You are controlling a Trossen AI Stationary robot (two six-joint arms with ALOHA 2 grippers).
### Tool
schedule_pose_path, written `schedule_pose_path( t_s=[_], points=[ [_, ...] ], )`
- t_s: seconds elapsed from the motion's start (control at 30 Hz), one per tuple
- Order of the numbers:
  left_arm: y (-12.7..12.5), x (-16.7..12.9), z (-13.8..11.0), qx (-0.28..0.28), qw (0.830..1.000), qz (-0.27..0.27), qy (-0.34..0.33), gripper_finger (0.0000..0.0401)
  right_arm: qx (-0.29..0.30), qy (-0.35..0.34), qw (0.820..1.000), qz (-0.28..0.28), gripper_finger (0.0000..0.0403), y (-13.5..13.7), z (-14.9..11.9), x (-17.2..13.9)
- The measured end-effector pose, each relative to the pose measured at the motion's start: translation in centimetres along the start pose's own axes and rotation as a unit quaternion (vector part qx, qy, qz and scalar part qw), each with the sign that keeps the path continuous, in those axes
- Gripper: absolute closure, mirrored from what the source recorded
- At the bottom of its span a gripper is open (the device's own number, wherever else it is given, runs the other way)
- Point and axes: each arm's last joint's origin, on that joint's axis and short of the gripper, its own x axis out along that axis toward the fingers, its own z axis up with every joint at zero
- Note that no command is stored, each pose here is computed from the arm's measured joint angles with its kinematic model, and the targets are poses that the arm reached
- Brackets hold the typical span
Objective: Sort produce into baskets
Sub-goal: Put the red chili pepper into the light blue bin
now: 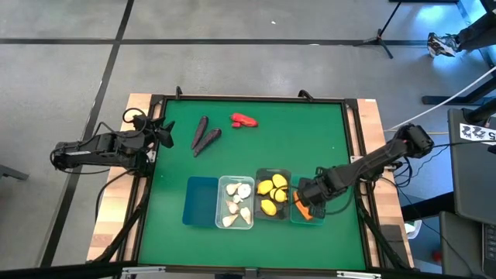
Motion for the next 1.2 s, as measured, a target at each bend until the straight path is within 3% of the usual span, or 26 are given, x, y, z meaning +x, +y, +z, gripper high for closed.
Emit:
schedule_pose_path(
  t_s=[0.33, 0.53, 0.63, 0.73, 0.87, 1.07, 1.2],
  points=[
    [0.0, 0.0, 0.0, 0.000, 1.000, 0.000, 0.000, 0.0164, -0.002, -0.020, 1.000, 0.011, 0.0115, -0.2, 0.2, 1.0],
    [0.0, 0.0, 0.0, -0.002, 1.000, 0.000, 0.000, 0.0164, -0.064, -0.061, 0.996, 0.019, 0.0099, 0.2, 1.8, -1.8],
    [0.0, 0.0, 0.0, -0.002, 1.000, 0.000, 0.000, 0.0164, -0.095, -0.119, 0.988, -0.001, 0.0104, -0.1, 3.5, -4.2],
    [0.0, 0.0, 0.0, -0.002, 1.000, 0.000, 0.000, 0.0164, -0.122, -0.201, 0.970, -0.057, 0.0109, -1.0, 5.6, -6.7],
    [0.0, 0.0, 0.0, -0.002, 1.000, 0.000, 0.000, 0.0164, -0.133, -0.314, 0.933, -0.120, 0.0111, -2.8, 8.8, -9.6],
    [0.0, 0.0, 0.0, -0.002, 1.000, 0.000, 0.000, 0.0164, -0.142, -0.452, 0.874, -0.106, 0.0111, -6.3, 13.6, -11.6],
    [0.0, 0.0, 0.0, -0.001, 1.000, 0.000, 0.000, 0.0164, -0.140, -0.485, 0.857, -0.105, 0.0111, -8.8, 16.7, -10.4]
  ],
)
